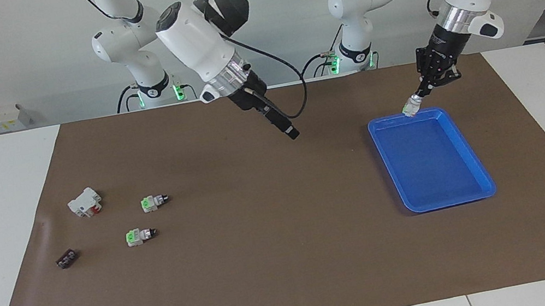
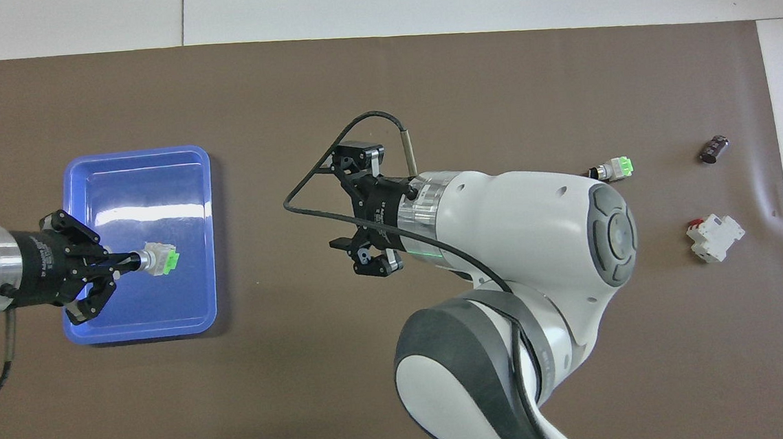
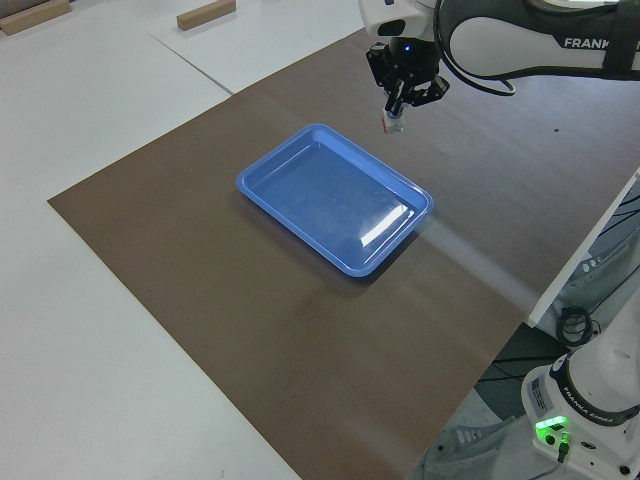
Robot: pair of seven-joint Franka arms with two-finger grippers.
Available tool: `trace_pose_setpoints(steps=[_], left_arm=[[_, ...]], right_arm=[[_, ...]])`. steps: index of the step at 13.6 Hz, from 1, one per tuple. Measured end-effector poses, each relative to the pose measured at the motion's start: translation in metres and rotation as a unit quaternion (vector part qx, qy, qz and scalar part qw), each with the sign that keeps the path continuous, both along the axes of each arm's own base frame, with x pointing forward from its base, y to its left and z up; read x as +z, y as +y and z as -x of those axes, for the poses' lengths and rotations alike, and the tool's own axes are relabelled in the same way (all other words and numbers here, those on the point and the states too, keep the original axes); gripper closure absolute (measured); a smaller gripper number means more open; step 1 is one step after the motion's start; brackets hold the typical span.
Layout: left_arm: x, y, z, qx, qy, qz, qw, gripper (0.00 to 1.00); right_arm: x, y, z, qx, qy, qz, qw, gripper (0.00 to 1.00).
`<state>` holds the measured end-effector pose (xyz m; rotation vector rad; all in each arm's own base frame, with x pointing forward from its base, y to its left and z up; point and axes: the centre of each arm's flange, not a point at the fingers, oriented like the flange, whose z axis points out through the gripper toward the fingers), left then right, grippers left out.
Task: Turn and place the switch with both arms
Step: 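Pull the switch into the tray with the left gripper while the right gripper withdraws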
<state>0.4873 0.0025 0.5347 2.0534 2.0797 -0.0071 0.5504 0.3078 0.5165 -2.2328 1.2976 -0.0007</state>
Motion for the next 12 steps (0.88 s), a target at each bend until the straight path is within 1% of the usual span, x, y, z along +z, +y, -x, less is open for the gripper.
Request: trace_pose_setpoints(steps=[1, 2, 3, 4, 5, 6, 7, 8, 10, 12], left_arm=[[-0.007, 0.01, 0.0, -0.038, -0.008, -0.014, 0.999, 0.9], [-0.014, 0.016, -0.001, -0.073, -0.017, -0.026, 0.997, 0.9], [-0.022, 0.022, -0.003, -0.104, -0.027, -0.036, 0.994, 0.9], [-0.031, 0.028, -0.007, -0.137, -0.032, -0.05, 0.989, 0.9], [-0.042, 0.035, -0.012, -0.175, -0.031, -0.067, 0.982, 0.9], [-0.054, 0.041, -0.017, -0.211, -0.029, -0.082, 0.974, 0.9], [-0.066, 0.045, -0.023, -0.245, -0.028, -0.093, 0.965, 0.9], [-0.077, 0.048, -0.027, -0.281, -0.025, -0.101, 0.954, 0.9], [-0.096, 0.055, -0.033, -0.353, -0.022, -0.11, 0.929, 0.9], [-0.111, 0.066, -0.034, -0.434, -0.022, -0.114, 0.894, 0.9]], right_arm=[[-0.005, -0.021, -0.007, 0.044, -0.013, 0.05, 0.998, 0.0], [-0.01, -0.044, -0.014, 0.094, -0.021, 0.096, 0.991, 0.0], [-0.014, -0.068, -0.019, 0.149, -0.028, 0.135, 0.979, 0.0], [-0.017, -0.091, -0.024, 0.198, -0.036, 0.17, 0.965, 0.0], [-0.019, -0.117, -0.03, 0.246, -0.043, 0.206, 0.946, 0.0], [-0.02, -0.145, -0.035, 0.285, -0.044, 0.236, 0.928, 0.0], [-0.02, -0.171, -0.038, 0.314, -0.041, 0.252, 0.915, 0.0], [-0.017, -0.196, -0.038, 0.336, -0.034, 0.259, 0.905, 0.0], [-0.001, -0.246, -0.033, 0.362, -0.017, 0.265, 0.894, 0.0], [0.028, -0.289, -0.022, 0.384, -0.001, 0.278, 0.881, 0.0]])
